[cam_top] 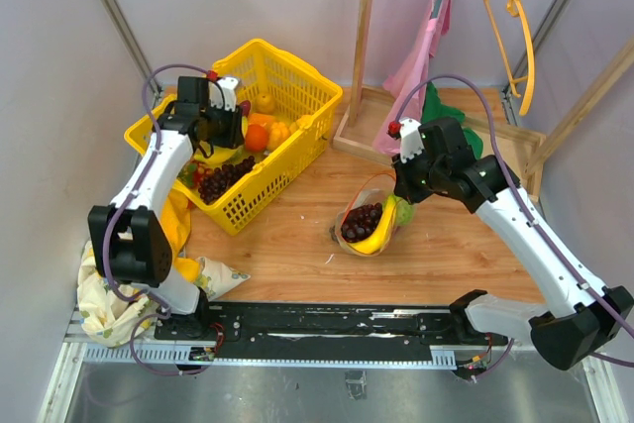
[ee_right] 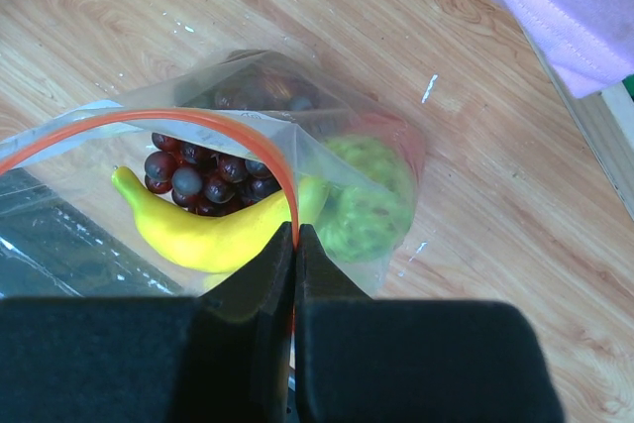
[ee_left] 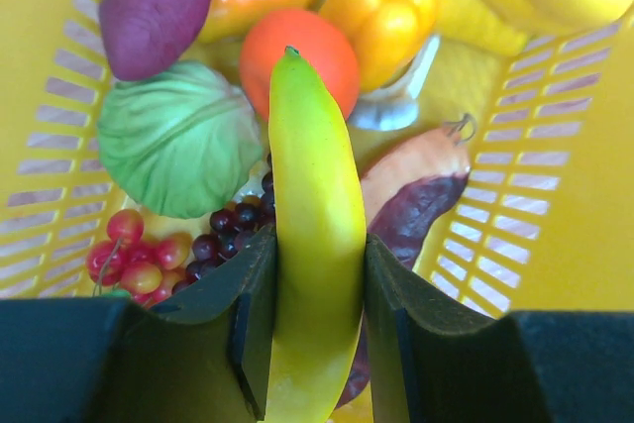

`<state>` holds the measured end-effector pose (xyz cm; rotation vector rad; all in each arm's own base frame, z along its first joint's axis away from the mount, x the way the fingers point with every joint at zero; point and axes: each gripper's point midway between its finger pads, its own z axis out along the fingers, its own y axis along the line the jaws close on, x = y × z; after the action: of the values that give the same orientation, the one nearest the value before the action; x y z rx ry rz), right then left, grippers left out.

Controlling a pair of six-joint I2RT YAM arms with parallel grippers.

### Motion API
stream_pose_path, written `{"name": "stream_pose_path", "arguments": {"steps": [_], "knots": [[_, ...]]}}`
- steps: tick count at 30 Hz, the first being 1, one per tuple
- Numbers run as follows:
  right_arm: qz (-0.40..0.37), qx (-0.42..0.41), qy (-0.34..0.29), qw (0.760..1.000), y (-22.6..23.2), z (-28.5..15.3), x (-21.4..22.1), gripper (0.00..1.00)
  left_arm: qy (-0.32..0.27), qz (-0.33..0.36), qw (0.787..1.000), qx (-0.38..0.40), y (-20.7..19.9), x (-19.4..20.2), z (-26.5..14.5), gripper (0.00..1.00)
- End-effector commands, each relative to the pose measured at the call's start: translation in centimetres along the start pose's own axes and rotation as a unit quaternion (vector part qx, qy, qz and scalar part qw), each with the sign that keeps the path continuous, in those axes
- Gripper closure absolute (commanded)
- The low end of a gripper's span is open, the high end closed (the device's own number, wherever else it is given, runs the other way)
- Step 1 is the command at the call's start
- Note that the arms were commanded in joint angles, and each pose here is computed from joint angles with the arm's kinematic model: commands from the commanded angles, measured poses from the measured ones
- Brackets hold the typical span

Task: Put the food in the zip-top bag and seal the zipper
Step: Place the fake fruit in the zipper food storage bag.

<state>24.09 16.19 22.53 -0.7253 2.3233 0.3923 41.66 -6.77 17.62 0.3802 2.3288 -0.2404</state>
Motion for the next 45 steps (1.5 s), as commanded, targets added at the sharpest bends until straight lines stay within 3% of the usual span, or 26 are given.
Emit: {"name": "stream_pose_path", "arguments": {"steps": [1, 10, 15, 22, 34, 45], "knots": [[-0.004, 0.001, -0.004, 1.0, 0.1, -0.3, -0.5, 0.99, -0.067, -0.021, 0.998, 0.005, -0.9, -2.9, -3.1, 0.91], [-0.003, 0.001, -0.01, 1.0, 0.1, -0.5, -0.7, 0.99, -0.222, -0.079, 0.971, 0.049, -4.3, -8.4, -11.1, 0.95], [-0.002, -0.001, -0.013, 1.0, 0.2, -0.4, -0.8, 0.99, -0.277, -0.097, 0.951, 0.094, -6.5, -10.1, -14.9, 0.97], [0.004, -0.003, -0.02, 1.0, 0.4, -0.4, -1.2, 0.99, -0.309, -0.118, 0.926, 0.183, -12.3, -10.6, -17.7, 1.0], [0.019, 0.002, -0.036, 0.999, 0.3, -0.5, -1.5, 0.99, -0.354, -0.178, 0.856, 0.331, -22.7, -10.3, -22.3, 1.0], [0.05, 0.008, -0.056, 0.997, 0.3, -0.4, -1.8, 0.99, -0.373, -0.223, 0.798, 0.418, -30.4, -9.3, -24.8, 0.99]]}}
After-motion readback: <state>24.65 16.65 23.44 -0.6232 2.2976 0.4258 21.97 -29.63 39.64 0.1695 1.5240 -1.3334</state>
